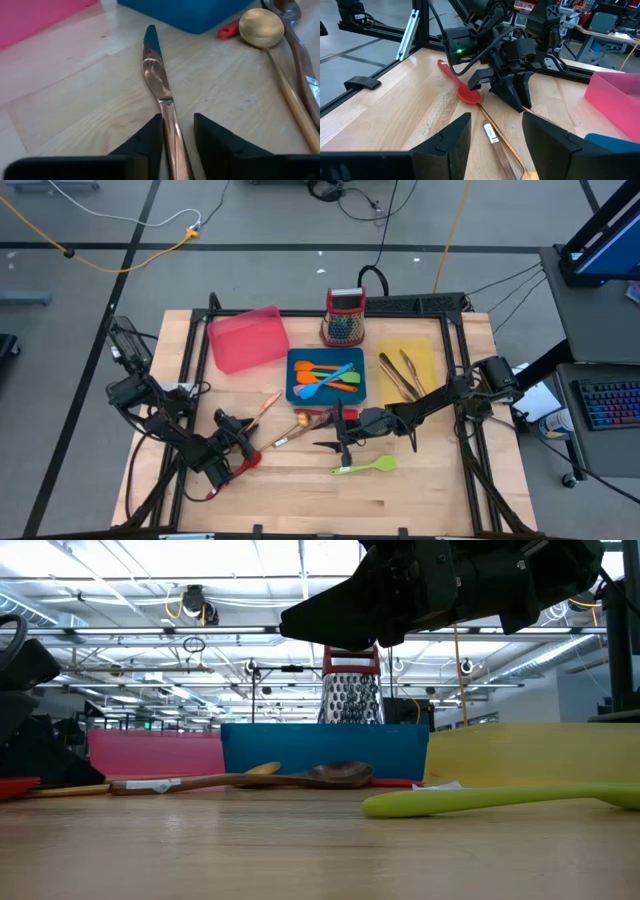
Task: Pick & Place Kitchen Items
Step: Put the gold table knife into the yellow bin
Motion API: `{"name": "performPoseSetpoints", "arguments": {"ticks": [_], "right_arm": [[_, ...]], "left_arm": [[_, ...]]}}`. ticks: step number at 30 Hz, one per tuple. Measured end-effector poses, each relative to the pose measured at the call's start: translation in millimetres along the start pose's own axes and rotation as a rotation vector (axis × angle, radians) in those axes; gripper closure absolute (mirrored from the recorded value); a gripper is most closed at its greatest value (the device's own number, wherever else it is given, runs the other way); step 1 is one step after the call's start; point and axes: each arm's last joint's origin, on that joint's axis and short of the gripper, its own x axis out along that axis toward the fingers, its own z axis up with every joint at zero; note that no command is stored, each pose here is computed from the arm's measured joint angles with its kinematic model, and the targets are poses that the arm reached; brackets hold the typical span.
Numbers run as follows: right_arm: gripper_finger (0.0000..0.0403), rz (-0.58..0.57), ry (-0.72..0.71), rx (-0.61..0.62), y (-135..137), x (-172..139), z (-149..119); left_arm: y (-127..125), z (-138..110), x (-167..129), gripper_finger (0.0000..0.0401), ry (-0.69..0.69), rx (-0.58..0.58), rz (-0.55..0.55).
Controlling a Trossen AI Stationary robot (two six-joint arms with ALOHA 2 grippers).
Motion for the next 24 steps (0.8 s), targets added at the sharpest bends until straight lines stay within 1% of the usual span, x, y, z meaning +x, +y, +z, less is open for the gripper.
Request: {"name": "performPoseSetpoints", "arguments": {"ticks": [6, 14, 16, 24], "right_arm": [[0.0232, 0.001, 0.000, 0.000, 0, 0, 0], [0.0232, 0.001, 0.000, 0.000, 0, 0, 0], [0.0232, 0.000, 0.000, 0.000, 0, 0, 0], [0.0232, 0.000, -0.001, 0.000, 0, 0, 0]], "left_arm": [[0, 0, 0, 0.0356, -0.004, -0.003, 0.001], [-3, 1, -1, 0.0358, -0.029, -0.022, -0.012], [-8, 3, -3, 0.0358, -0.038, -0.015, -0.018], [-31, 10, -13, 0.0354, 0.031, 0.032, -0.018]]}}
